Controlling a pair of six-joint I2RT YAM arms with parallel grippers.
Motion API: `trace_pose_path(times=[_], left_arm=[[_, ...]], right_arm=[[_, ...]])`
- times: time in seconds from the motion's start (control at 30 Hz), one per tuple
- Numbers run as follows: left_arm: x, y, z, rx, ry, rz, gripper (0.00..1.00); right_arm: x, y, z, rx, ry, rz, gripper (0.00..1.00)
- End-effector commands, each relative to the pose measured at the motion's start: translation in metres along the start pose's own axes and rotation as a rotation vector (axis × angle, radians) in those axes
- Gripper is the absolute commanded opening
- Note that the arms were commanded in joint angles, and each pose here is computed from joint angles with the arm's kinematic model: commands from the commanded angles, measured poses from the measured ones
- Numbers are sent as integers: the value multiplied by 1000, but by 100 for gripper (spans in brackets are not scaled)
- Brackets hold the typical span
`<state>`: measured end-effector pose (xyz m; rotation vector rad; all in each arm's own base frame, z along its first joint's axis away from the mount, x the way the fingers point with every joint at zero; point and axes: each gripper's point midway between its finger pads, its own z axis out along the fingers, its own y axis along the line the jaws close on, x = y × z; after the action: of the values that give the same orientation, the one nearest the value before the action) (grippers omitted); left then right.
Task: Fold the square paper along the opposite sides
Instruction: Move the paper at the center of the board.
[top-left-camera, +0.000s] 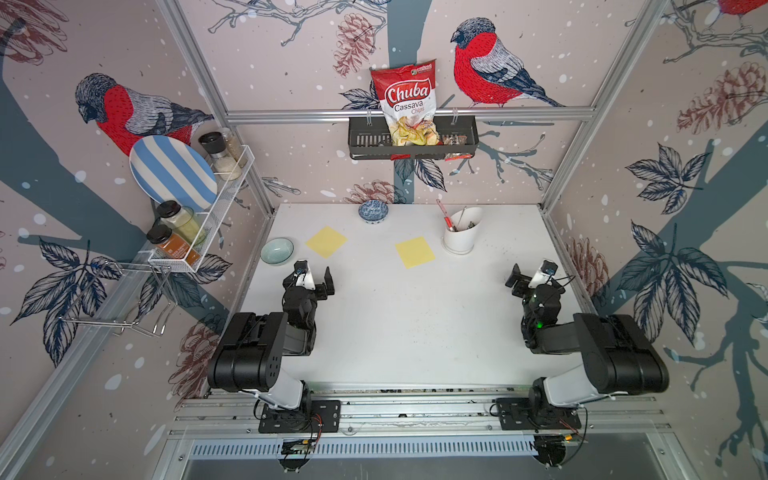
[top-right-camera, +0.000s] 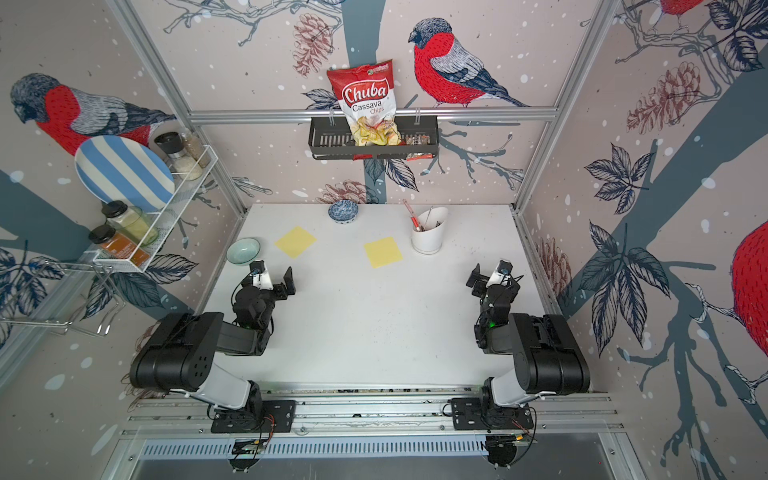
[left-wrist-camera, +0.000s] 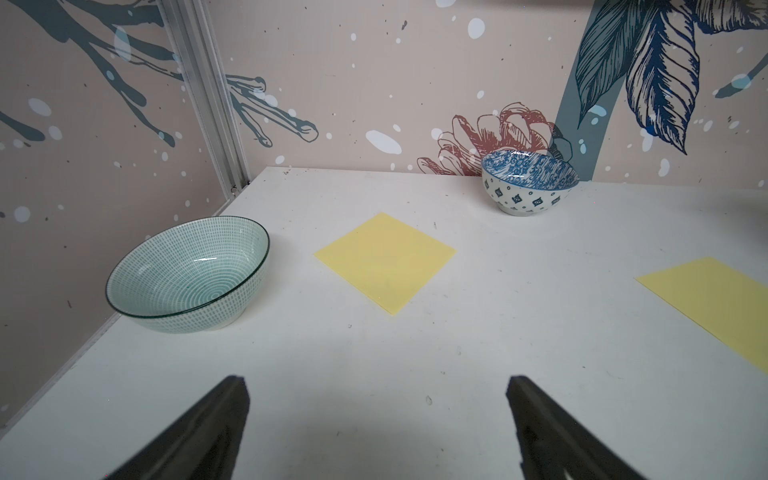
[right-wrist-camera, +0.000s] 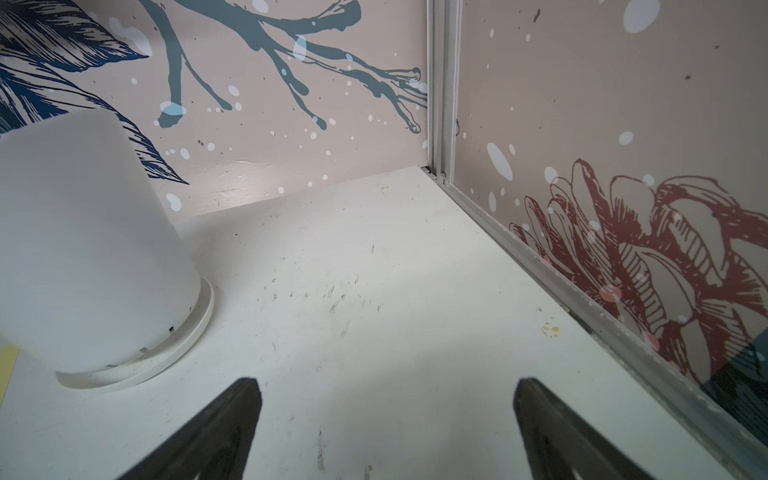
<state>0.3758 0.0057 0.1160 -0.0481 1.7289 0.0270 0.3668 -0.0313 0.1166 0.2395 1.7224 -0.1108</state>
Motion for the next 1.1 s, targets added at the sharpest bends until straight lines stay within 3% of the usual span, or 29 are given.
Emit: trace_pose_path(times=[0.0,0.63,0.83,0.93,1.07], left_arm=[[-13,1,1,-6,-50,6,99],[-12,-1,2,9,-46,10,98],[-13,-1,1,15,-47,8,93],[-15,4,2,-15,-54,-1,84],[-31,24,6,-132,-13,-41,84]], right_arm=[[-10,3,1,-14,-37,1,100],[-9,14,2,-71,-27,-27,100],[-9,14,3,-74,-25,-26,99],[-14,11,2,-54,-42,-18,91],[-35,22,6,-33,3,-65,87]])
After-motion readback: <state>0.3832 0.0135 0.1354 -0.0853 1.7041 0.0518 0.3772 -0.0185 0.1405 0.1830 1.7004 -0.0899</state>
